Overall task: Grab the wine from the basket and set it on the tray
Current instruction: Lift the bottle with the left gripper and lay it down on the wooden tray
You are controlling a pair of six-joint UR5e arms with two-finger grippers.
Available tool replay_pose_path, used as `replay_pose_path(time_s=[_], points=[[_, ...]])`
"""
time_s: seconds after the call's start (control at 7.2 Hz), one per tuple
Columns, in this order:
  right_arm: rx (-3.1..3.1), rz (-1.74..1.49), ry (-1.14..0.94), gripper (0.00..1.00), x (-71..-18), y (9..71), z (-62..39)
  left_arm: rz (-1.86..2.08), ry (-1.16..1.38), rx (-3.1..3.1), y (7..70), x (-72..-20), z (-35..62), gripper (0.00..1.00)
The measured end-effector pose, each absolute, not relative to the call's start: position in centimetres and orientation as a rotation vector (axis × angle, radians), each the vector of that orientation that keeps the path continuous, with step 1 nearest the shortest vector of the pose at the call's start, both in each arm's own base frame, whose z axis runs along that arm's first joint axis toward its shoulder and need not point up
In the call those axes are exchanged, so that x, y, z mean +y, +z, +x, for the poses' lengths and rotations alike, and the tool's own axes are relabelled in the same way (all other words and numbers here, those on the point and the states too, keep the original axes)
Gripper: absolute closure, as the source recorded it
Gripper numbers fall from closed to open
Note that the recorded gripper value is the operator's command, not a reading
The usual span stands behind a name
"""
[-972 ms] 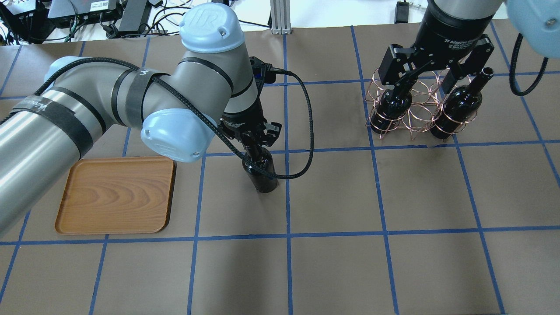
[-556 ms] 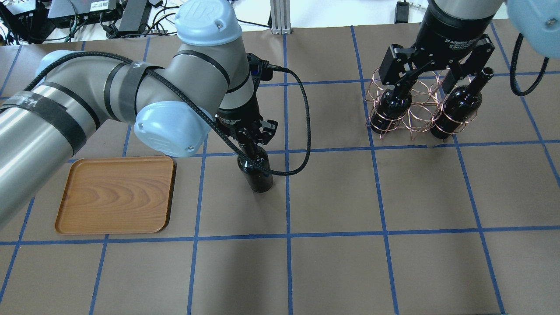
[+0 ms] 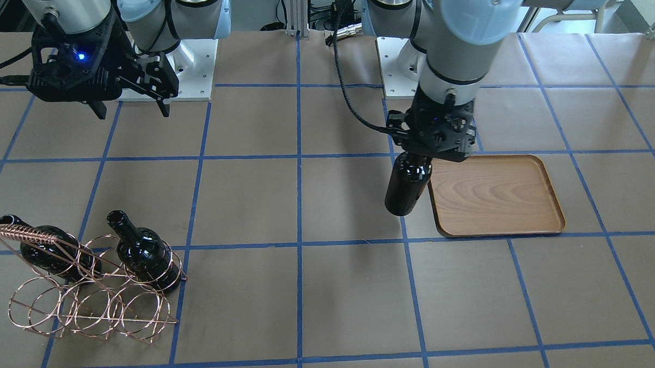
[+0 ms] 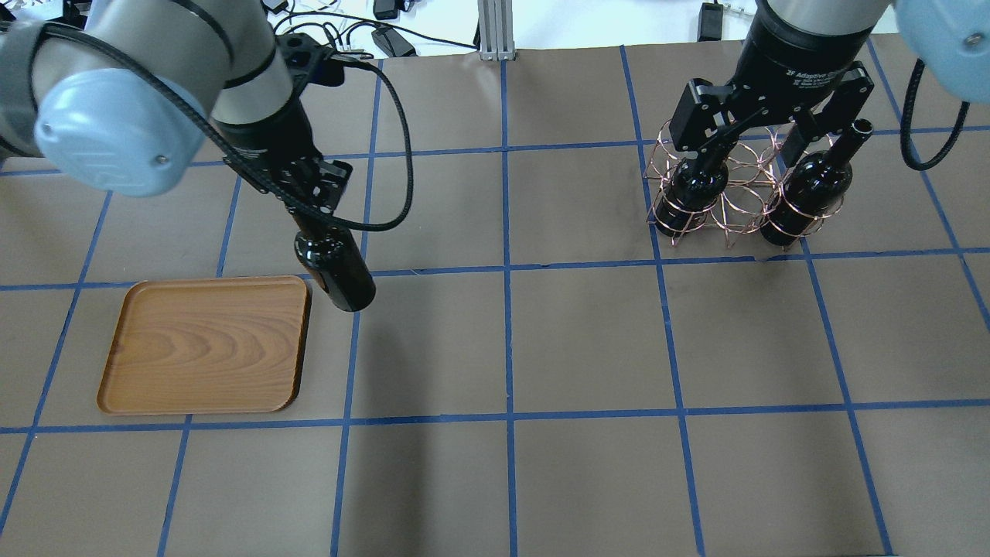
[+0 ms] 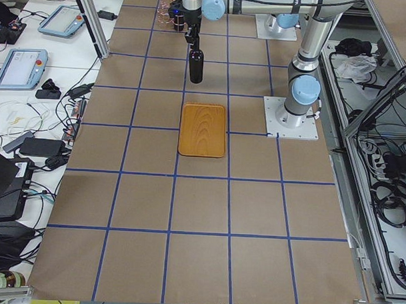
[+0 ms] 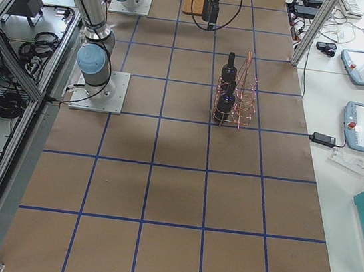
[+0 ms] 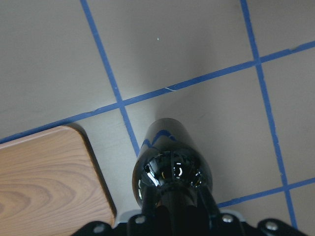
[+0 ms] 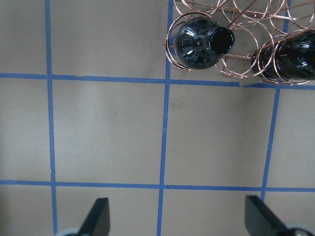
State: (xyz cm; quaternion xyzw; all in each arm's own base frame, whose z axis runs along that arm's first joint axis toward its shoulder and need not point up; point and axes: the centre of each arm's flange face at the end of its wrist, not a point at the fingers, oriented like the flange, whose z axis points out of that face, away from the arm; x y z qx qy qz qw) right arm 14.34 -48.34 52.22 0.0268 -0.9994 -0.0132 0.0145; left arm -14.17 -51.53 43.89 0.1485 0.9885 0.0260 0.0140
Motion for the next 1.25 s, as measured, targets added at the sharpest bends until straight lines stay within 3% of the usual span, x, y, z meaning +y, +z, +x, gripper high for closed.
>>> replay_pose_path(time_s=[0.56, 1.25], points=[[-3.111, 0.084, -0.042, 0.04, -48.4, 52.2, 14.4, 0.487, 0.134, 3.110, 42.9, -51.2, 4.2, 1.00], [-3.111, 0.083, -0.041, 0.03, -48.3, 52.2, 14.4, 0.437, 0.226, 3.123, 39.3, -50.4, 9.4, 1.00]])
